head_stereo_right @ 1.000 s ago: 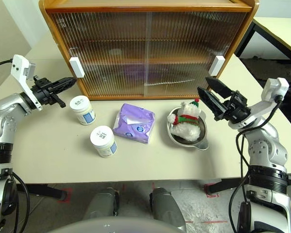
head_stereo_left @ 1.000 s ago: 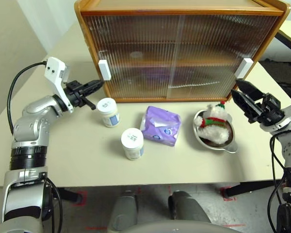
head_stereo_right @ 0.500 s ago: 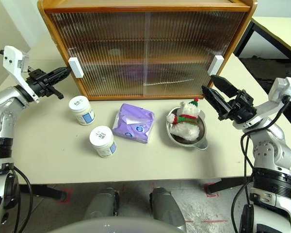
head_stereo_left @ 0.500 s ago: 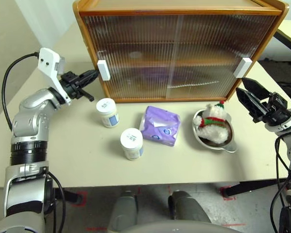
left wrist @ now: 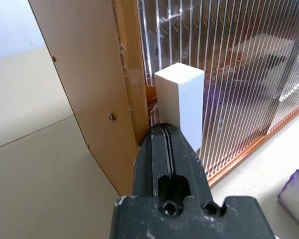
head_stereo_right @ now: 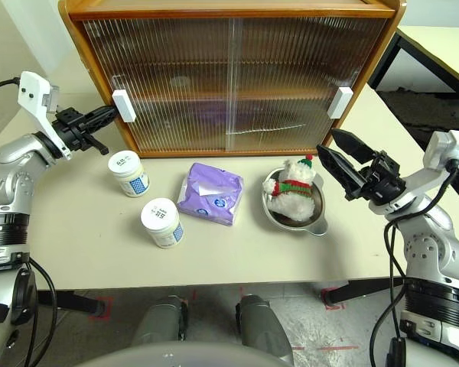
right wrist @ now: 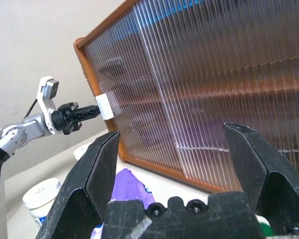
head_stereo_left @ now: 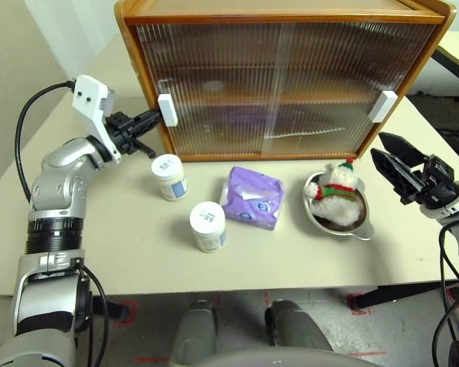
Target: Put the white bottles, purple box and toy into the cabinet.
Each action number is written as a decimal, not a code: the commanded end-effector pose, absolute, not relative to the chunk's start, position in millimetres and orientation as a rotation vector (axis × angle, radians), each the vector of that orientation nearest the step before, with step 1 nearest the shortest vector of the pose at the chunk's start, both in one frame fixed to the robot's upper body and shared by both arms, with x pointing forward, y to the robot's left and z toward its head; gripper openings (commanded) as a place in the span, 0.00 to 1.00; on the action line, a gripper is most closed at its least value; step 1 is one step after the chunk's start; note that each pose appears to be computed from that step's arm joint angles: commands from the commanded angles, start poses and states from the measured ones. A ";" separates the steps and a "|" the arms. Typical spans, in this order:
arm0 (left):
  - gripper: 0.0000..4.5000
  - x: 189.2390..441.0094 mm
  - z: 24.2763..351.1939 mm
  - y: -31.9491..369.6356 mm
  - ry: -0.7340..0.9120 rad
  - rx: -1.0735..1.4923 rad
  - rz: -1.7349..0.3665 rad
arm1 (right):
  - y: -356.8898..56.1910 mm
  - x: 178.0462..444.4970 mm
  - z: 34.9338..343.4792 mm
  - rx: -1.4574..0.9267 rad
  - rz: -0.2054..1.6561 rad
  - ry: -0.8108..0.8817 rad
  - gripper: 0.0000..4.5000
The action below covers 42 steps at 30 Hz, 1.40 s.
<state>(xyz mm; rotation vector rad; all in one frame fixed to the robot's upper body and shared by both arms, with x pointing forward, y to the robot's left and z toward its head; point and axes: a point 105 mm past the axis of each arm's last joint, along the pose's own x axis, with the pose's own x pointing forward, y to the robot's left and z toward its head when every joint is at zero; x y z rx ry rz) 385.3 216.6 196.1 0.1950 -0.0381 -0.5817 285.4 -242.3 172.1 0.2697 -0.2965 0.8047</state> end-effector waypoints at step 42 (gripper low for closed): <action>0.01 388.9 197.2 46.5 -0.065 0.244 -1.078 | -220.1 260.9 166.5 0.179 1.030 -0.120 1.00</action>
